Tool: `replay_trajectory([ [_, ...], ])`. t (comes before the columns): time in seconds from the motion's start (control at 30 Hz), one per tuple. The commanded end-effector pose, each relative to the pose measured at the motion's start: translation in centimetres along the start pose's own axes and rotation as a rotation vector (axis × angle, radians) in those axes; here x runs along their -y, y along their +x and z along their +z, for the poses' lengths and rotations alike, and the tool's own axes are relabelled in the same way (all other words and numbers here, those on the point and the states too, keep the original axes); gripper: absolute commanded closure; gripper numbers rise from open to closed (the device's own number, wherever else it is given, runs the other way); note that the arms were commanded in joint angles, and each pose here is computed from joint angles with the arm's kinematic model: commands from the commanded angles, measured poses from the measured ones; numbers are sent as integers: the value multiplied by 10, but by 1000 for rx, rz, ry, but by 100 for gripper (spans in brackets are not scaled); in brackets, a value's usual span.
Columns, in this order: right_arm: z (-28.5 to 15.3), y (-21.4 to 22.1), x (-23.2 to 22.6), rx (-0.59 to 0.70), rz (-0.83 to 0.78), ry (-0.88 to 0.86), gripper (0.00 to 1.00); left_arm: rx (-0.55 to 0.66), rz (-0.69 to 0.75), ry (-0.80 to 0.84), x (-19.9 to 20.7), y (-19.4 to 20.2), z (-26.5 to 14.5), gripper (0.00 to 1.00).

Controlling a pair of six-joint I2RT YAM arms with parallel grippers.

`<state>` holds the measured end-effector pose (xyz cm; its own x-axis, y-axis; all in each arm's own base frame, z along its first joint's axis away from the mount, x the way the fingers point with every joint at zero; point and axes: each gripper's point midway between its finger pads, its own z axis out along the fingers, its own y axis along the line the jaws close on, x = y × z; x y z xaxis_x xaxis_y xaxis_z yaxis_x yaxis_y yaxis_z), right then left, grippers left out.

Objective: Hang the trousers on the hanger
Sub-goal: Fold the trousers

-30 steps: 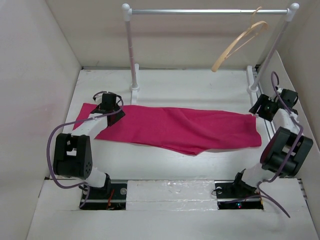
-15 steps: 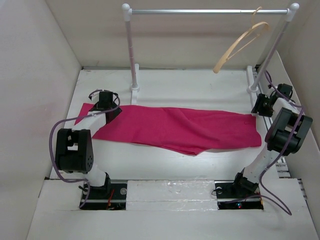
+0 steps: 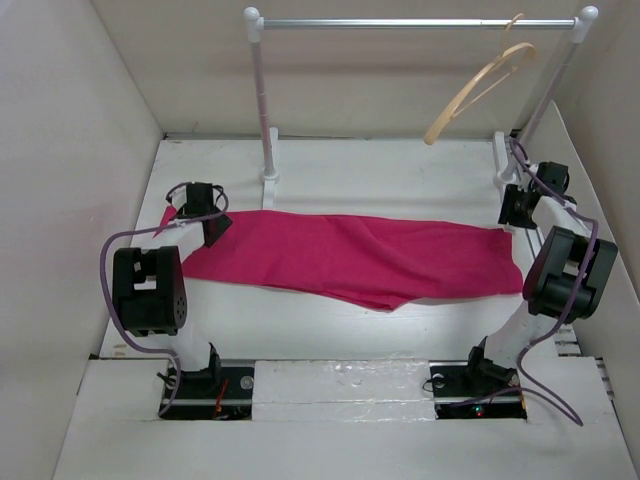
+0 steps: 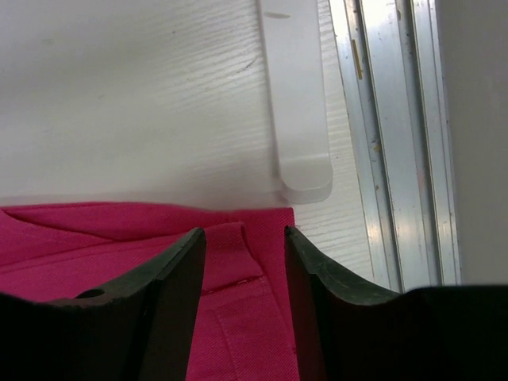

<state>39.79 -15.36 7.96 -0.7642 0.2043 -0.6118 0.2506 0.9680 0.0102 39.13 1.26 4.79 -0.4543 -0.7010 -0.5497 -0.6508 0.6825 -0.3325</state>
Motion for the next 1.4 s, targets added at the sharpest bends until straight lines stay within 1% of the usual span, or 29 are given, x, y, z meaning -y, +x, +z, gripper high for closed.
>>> replay_trajectory([
  [0.0,4,-5,2,11,-17,5,51,17,-11,10,10,-9,2,60],
  [0.1,14,5,-1,-36,-3,-14,51,2,-17,2,9,-6,5,61],
  [0.23,21,3,-8,-30,4,-56,51,-3,-17,-1,8,-5,6,62],
  [0.27,23,5,-9,-39,5,-67,54,-4,-16,-9,7,-4,7,62],
  [0.33,26,8,-12,-48,10,-81,55,-10,-13,-20,3,-2,7,63],
  [0.4,28,8,-16,-47,9,-87,64,-20,-37,-27,-4,-2,10,64],
  [0.43,28,10,-17,-47,13,-90,72,-38,-52,-21,-7,0,12,64],
  [0.47,28,9,-18,-43,22,-92,82,-51,-96,-38,-22,-4,15,66],
  [0.5,28,9,-18,-43,25,-92,82,-49,-97,-36,-22,-5,15,66],
  [0.53,25,7,-18,-33,30,-92,86,-58,-112,-30,-25,-5,16,66],
  [0.6,23,6,-19,-21,36,-93,100,-58,-146,-46,-38,-12,18,66],
  [0.7,12,0,-11,13,64,-52,100,-74,-179,-55,-48,-11,20,67],
  [0.83,-9,-7,22,53,140,61,100,-88,-255,-99,-75,-11,21,68],
  [0.97,-24,-10,56,98,216,127,100,-72,-279,-108,-84,-10,16,68],
  [1.1,-17,-6,65,75,226,147,100,-84,-280,-131,-89,-6,14,68],
  [1.27,-4,-10,67,63,227,144,100,-75,-320,-145,-98,-5,9,68],
  [1.3,-2,-10,67,61,223,138,93,-80,-320,-148,-99,-2,8,68],
  [1.33,3,-9,61,47,218,99,70,-71,-314,-151,-99,-6,7,68],
  [1.37,2,-16,59,60,210,80,59,-57,-295,-143,-98,-11,2,67],
])
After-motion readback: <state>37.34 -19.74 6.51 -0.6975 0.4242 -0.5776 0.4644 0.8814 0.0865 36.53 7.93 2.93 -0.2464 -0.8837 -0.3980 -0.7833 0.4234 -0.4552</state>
